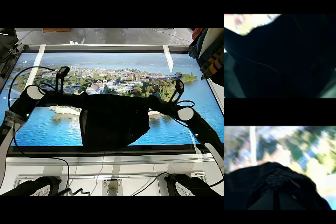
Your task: Fold the clothes and pants, and hang the long-sleeved shirts on hangers.
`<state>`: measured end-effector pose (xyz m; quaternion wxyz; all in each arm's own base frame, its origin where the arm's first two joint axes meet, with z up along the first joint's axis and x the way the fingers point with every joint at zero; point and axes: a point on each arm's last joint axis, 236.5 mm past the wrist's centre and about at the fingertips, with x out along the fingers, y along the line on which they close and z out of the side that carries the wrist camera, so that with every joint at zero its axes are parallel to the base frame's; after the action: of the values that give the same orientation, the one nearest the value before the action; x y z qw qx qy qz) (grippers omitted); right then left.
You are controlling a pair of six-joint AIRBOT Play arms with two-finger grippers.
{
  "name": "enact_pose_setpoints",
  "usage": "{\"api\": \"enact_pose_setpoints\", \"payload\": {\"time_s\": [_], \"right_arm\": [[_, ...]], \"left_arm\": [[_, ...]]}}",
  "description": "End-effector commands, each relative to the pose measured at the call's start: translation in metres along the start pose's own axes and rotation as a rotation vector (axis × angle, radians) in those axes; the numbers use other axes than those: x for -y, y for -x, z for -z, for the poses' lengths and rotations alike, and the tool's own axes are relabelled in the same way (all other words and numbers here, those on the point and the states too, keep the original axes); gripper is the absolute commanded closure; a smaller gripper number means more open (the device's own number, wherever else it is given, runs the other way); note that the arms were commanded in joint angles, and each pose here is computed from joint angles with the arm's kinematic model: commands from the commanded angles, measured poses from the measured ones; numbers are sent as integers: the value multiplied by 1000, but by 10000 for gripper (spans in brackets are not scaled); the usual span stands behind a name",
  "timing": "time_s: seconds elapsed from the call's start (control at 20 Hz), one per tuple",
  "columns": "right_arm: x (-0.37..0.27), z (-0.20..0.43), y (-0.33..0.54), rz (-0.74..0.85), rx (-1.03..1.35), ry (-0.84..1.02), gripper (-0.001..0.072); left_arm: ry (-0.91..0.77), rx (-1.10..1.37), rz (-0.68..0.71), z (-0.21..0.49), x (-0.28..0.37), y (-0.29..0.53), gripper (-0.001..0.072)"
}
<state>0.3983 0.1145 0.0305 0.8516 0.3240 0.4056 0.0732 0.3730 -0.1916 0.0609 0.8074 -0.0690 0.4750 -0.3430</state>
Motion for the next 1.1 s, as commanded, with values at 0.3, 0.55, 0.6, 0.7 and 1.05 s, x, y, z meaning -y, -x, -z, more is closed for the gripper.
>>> {"api": "enact_pose_setpoints", "payload": {"time_s": [0.3, 0.55, 0.6, 0.7, 1.05], "right_arm": [[57, 129, 57, 143, -651, 99, 685], [57, 139, 65, 110, -709, 189, 157], [57, 135, 62, 103, -690, 210, -3], [58, 125, 54, 107, -639, 233, 0], [108, 22, 48, 330, -328, 326, 24]], "left_arm": [[216, -682, 87, 169, 35, 21, 701], [259, -707, 34, 207, 20, -3, 687], [258, -677, 21, 203, 16, -8, 622], [253, -626, 1, 193, 10, -15, -13], [220, -456, -77, 147, -16, -20, 15]]}}
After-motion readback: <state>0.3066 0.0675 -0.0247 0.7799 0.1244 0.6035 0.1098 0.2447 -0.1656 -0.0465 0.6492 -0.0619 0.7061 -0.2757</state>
